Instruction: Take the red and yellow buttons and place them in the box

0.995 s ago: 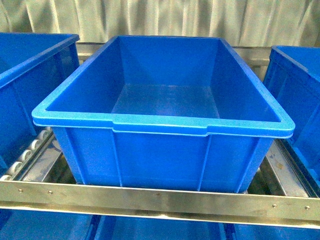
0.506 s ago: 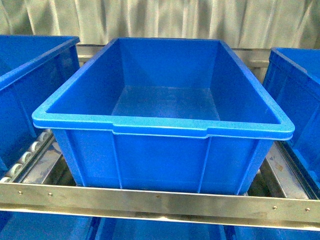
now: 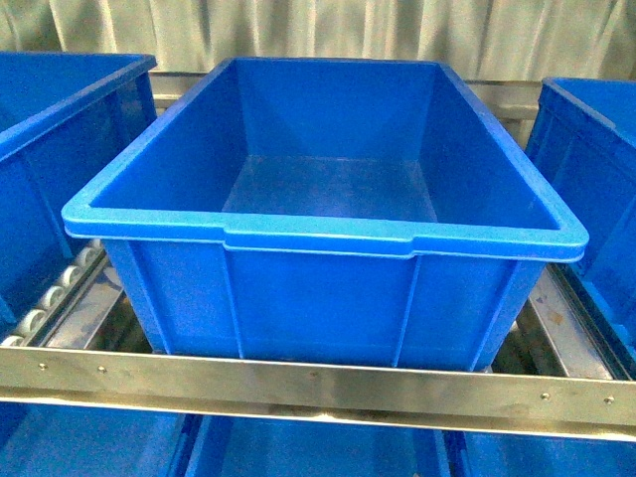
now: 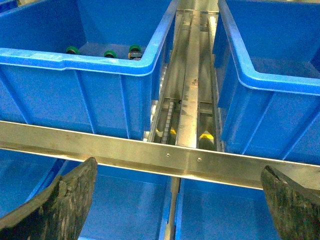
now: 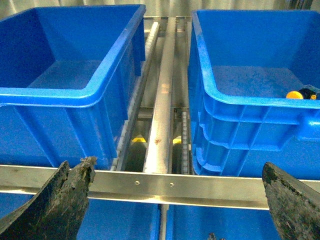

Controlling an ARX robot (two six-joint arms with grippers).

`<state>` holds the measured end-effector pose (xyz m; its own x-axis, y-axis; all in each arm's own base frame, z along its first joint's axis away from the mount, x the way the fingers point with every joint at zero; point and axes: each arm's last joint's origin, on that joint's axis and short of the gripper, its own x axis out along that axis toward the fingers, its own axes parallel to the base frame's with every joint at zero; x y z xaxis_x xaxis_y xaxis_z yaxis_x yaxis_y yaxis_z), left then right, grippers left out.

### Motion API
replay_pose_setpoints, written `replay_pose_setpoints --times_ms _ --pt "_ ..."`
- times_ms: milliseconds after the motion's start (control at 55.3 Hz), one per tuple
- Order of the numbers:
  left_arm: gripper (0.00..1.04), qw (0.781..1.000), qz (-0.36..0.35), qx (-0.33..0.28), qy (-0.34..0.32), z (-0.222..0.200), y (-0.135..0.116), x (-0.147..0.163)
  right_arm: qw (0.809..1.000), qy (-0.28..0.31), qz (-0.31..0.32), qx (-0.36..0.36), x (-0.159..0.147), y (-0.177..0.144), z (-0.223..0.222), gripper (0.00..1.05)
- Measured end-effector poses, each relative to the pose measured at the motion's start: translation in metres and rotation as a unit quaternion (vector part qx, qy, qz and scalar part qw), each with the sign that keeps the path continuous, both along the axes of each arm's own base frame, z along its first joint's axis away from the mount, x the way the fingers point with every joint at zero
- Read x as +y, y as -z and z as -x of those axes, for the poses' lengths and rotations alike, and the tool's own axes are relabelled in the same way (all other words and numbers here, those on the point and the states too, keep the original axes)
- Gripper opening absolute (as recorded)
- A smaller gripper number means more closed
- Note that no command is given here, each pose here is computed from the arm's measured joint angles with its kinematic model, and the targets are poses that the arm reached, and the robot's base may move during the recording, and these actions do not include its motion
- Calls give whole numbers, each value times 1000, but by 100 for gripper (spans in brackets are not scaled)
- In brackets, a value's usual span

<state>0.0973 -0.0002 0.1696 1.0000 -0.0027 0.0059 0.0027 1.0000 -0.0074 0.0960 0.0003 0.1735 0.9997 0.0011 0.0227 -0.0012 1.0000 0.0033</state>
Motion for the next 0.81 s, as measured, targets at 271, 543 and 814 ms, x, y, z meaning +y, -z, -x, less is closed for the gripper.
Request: replay_pose_setpoints --times_ms 271,543,814 --pt "97 1000 0 0 0 0 0 0 1000 0 0 0 0 0 0 99" --pt "97 1000 0 0 0 0 0 0 1000 0 0 0 0 0 0 99" --pt "97 1000 0 0 0 0 0 0 1000 0 0 0 0 0 0 99"
